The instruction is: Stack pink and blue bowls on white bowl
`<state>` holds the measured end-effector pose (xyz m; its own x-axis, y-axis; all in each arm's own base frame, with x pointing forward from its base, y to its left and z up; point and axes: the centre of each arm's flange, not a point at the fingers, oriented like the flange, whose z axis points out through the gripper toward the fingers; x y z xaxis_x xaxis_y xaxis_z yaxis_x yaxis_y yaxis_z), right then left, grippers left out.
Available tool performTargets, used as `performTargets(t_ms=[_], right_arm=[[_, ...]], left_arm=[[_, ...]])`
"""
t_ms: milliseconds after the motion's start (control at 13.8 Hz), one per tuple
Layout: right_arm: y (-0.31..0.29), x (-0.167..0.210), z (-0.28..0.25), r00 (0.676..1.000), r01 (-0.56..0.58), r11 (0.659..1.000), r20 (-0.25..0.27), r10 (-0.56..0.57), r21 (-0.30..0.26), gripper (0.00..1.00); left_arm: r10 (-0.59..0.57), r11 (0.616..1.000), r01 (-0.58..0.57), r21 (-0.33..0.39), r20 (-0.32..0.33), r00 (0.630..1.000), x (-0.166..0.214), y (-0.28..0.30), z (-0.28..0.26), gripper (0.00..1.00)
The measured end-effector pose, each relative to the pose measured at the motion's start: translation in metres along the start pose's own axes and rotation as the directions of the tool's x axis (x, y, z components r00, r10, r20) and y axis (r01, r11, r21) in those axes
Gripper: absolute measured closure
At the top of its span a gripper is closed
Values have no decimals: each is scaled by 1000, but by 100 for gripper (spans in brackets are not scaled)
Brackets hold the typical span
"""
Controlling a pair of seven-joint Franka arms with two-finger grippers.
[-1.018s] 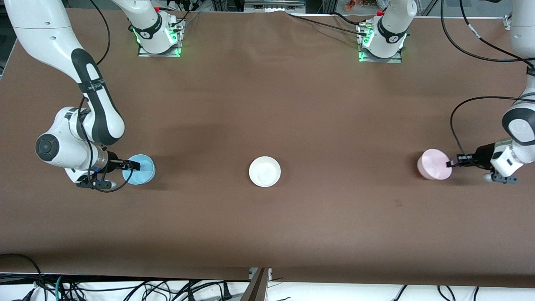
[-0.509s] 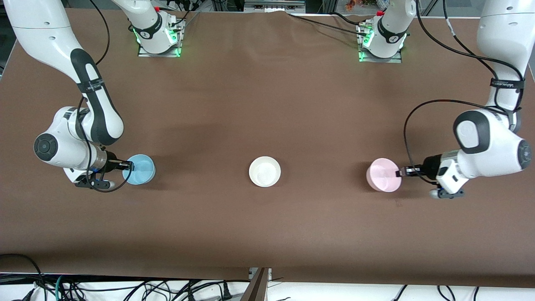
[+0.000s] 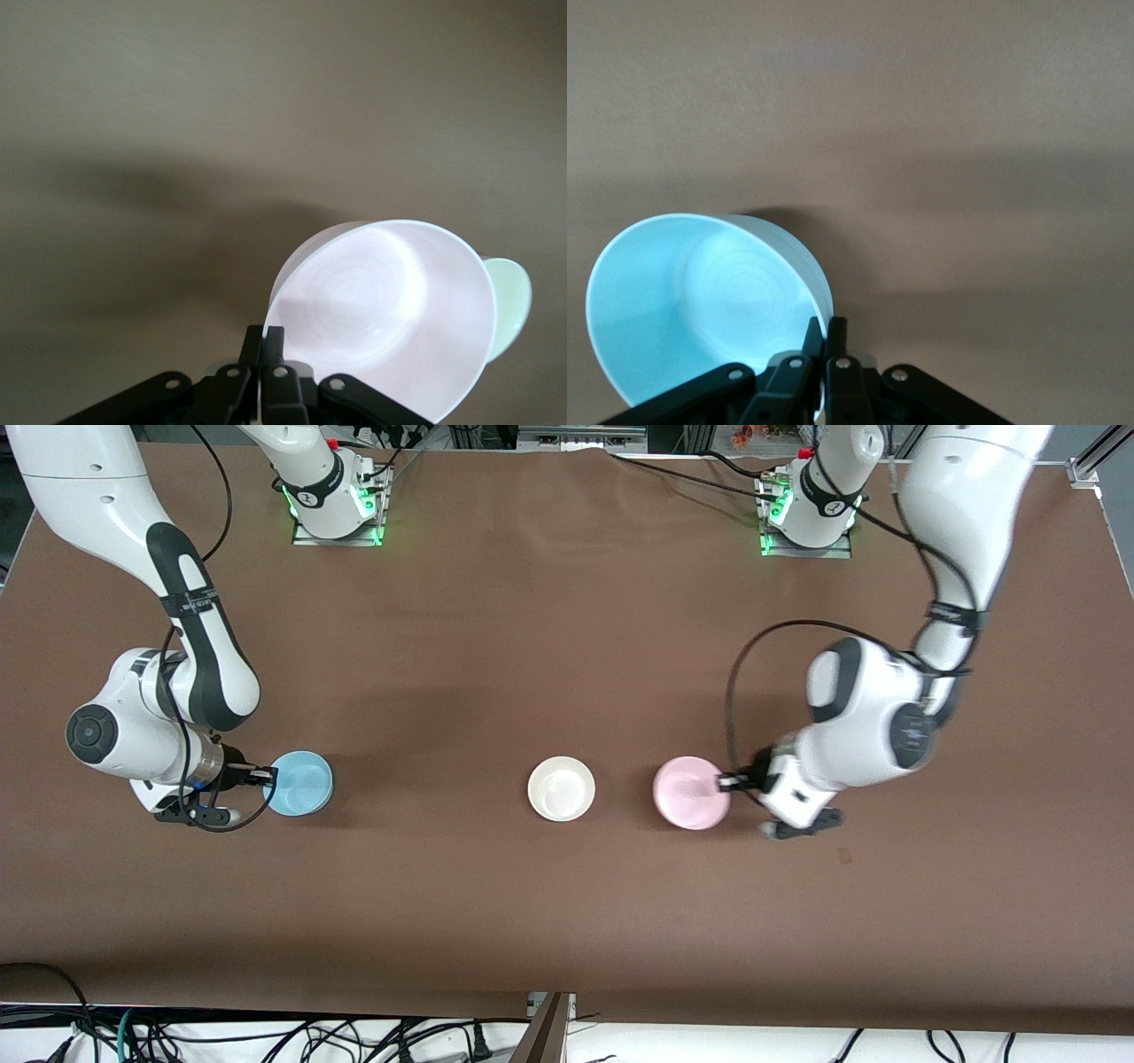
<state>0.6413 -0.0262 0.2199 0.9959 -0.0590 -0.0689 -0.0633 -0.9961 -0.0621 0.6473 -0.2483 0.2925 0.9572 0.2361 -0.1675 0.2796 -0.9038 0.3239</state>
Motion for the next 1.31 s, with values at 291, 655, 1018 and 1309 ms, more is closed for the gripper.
performTargets(t_ms=[291, 655, 1018, 1309], right_arm=[[-18, 19, -54, 999, 29, 1000, 15, -29, 12, 97], [-53, 32, -109, 998, 61, 998, 8, -61, 19, 97], [-169, 17, -110, 999, -39, 996, -21, 37, -75, 97], [-239, 5, -105, 991, -124, 989, -52, 120, -81, 97]], left_arm=[[-27, 999, 27, -44, -18, 999, -34, 87, 37, 98], [-11, 1000, 10, -8, -75, 997, -61, 127, 81, 98], [-17, 1000, 19, 22, -92, 996, -61, 135, 110, 98], [-14, 1000, 16, 23, -99, 995, -60, 137, 109, 98]])
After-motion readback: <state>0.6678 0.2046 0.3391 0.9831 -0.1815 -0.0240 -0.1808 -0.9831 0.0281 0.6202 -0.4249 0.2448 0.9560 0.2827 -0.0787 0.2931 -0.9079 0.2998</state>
